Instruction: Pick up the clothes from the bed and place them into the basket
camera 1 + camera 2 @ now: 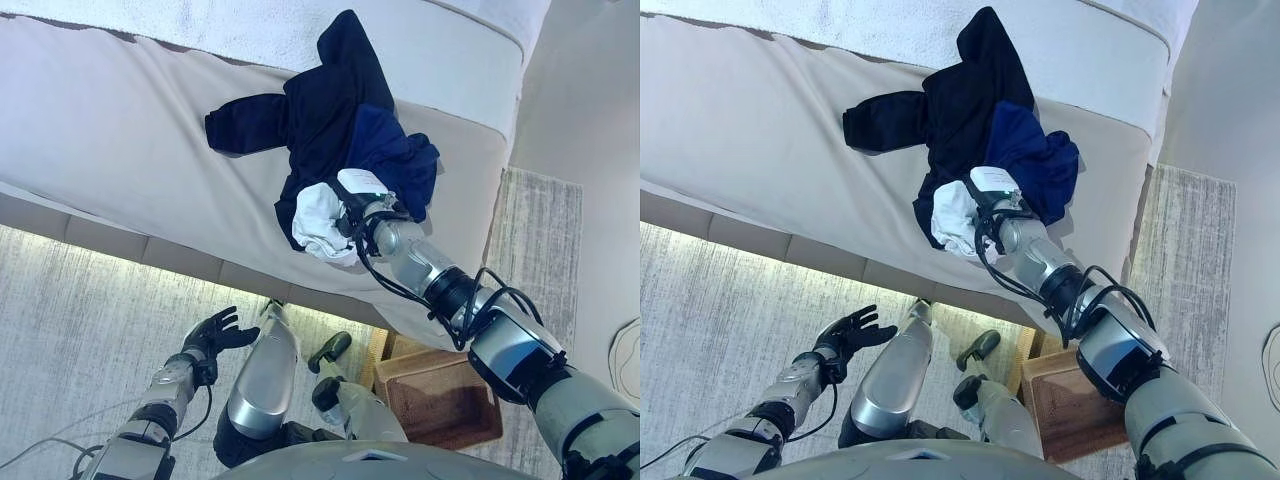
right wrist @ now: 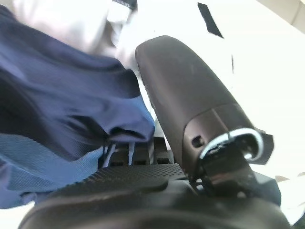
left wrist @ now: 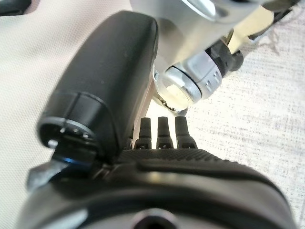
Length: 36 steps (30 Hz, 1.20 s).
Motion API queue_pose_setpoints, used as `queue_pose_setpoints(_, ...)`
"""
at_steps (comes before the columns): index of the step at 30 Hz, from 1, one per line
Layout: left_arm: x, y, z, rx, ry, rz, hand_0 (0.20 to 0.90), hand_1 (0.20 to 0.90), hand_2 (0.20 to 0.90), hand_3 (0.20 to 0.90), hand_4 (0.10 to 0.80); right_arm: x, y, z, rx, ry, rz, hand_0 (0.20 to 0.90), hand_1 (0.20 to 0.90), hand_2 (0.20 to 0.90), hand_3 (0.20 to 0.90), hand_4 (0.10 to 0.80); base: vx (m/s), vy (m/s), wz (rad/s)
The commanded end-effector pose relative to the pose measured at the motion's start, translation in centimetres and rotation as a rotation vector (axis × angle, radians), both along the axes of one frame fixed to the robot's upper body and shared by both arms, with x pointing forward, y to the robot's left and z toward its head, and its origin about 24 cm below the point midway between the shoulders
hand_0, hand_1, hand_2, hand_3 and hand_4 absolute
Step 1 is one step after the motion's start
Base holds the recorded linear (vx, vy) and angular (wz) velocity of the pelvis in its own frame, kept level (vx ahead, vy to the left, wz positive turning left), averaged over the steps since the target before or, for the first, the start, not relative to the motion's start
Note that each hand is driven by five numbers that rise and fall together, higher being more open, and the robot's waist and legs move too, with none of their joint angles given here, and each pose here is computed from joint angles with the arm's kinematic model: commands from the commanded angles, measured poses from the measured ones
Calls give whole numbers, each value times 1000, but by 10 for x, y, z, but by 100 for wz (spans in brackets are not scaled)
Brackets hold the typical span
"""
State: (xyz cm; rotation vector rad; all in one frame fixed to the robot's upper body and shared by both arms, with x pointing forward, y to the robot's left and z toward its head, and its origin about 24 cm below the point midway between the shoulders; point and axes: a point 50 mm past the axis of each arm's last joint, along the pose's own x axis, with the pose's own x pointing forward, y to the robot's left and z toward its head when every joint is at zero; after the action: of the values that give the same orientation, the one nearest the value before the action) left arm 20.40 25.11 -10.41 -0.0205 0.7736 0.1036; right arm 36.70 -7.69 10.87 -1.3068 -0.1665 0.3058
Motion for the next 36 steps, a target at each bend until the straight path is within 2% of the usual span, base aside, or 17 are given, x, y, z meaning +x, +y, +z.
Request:
queue_pose_setpoints(1, -25, -10, -16, -3, 66, -20, 900, 900, 900, 900, 800, -21, 29, 91, 318, -485, 181, 300, 300, 300, 200, 100, 0, 0, -4)
queue_pose_setpoints(4, -37, -10, -22, -4, 84, 5, 900, 900, 900, 900, 800, -44, 17, 136, 516, -719, 217, 300, 300, 300, 200, 100, 6, 16, -5)
queue_pose_setpoints(8, -57, -8, -30, -25, 118, 29, 900, 900, 900, 900, 800, -77, -18, 185, 839, -1034, 223, 300, 300, 300, 200, 100, 44, 74, -11)
queue_pose_setpoints(11, -68, -9, -35, -38, 154, 23, 900, 900, 900, 900, 800, -99, -38, 205, 957, -1234, 224, 300, 300, 300, 200, 100, 114, 100, -16)
queue_pose_setpoints(13, -73, -11, -37, -42, 176, 14, 900, 900, 900, 900, 800, -104, -46, 210, 965, -1291, 195, 300, 300, 300, 200, 100, 115, 66, -15)
queue_pose_setpoints(17, -85, -13, -42, -40, 224, 3, 900, 900, 900, 900, 800, -100, -56, 208, 946, -1249, 118, 300, 300, 300, 200, 100, 114, 20, -7)
queue_pose_setpoints(21, -94, -10, -45, -25, 267, 6, 900, 900, 900, 900, 800, -78, -54, 179, 910, -940, 85, 300, 300, 300, 200, 100, 82, -6, -3)
queue_pose_setpoints(22, -96, -8, -45, -22, 274, 9, 900, 900, 900, 900, 800, -72, -51, 168, 891, -833, 94, 387, 387, 387, 302, 202, 0, 0, 0)
queue_pose_setpoints(23, -97, -6, -45, -20, 277, 14, 900, 900, 900, 900, 800, -64, -48, 152, 849, -697, 88, 538, 538, 538, 477, 377, 0, 0, 0)
queue_pose_setpoints(24, -98, -3, -44, -15, 278, 21, 900, 900, 900, 900, 800, -53, -45, 128, 770, -527, 71, 900, 900, 900, 900, 800, 0, 0, 0)
queue_pose_setpoints(28, -97, 7, -41, -1, 279, 32, 900, 900, 900, 900, 800, -36, -52, 76, 594, -278, -9, 900, 900, 900, 900, 800, 5, -29, 0)
queue_pose_setpoints(33, -91, 6, -40, 9, 275, 17, 900, 900, 900, 900, 800, -8, -71, 29, 453, -169, -250, 900, 900, 900, 900, 800, 25, -2, 5)
queue_pose_setpoints(36, -81, 7, -37, 14, 259, -8, 900, 900, 900, 900, 800, 10, -84, 20, 446, -124, -409, 900, 900, 900, 900, 800, -30, 7, 13)
